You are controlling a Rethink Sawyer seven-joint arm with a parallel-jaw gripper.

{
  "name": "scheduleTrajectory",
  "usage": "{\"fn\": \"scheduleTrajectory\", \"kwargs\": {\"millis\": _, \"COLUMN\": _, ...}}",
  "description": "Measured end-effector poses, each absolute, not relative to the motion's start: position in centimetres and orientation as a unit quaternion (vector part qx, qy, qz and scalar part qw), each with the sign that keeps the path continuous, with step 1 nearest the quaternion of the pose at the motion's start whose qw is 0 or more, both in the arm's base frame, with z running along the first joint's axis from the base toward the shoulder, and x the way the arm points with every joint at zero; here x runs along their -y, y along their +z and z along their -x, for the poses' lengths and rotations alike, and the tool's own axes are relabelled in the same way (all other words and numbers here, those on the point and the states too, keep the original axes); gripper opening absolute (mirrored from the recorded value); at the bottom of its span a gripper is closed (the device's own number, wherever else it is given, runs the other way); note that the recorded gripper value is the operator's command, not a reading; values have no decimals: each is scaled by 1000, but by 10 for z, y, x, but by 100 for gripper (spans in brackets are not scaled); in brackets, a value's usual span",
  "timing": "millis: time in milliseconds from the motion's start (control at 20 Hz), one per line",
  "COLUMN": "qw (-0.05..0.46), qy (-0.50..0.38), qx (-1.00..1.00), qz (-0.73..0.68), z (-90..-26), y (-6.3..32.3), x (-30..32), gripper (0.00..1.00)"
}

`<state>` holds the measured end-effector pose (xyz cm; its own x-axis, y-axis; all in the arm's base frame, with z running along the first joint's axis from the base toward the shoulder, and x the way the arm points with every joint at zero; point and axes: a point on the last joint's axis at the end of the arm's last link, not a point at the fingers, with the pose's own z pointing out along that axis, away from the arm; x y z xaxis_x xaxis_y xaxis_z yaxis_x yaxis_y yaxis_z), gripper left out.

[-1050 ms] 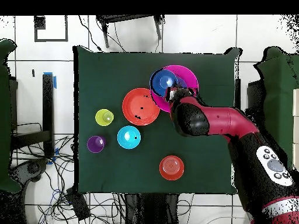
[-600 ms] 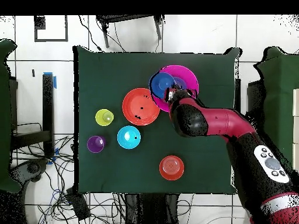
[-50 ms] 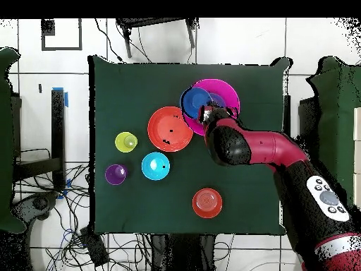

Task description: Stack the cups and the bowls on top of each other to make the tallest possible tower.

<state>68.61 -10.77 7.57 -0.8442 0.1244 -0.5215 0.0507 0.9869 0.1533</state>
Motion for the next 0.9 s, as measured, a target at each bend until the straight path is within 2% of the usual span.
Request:
{"fn": "scheduleTrajectory", "kwargs": {"millis": 400, "qw": 281, "qy": 60, "qx": -956, "qz": -49, "z": -685, "y": 86, "x": 119, "gripper": 0}}
{"fn": "scheduleTrajectory", "kwargs": {"millis": 900, "qw": 300, "qy": 45, "qx": -950, "qz": -74, "z": -678, "y": 114, "x": 170, "gripper": 0}}
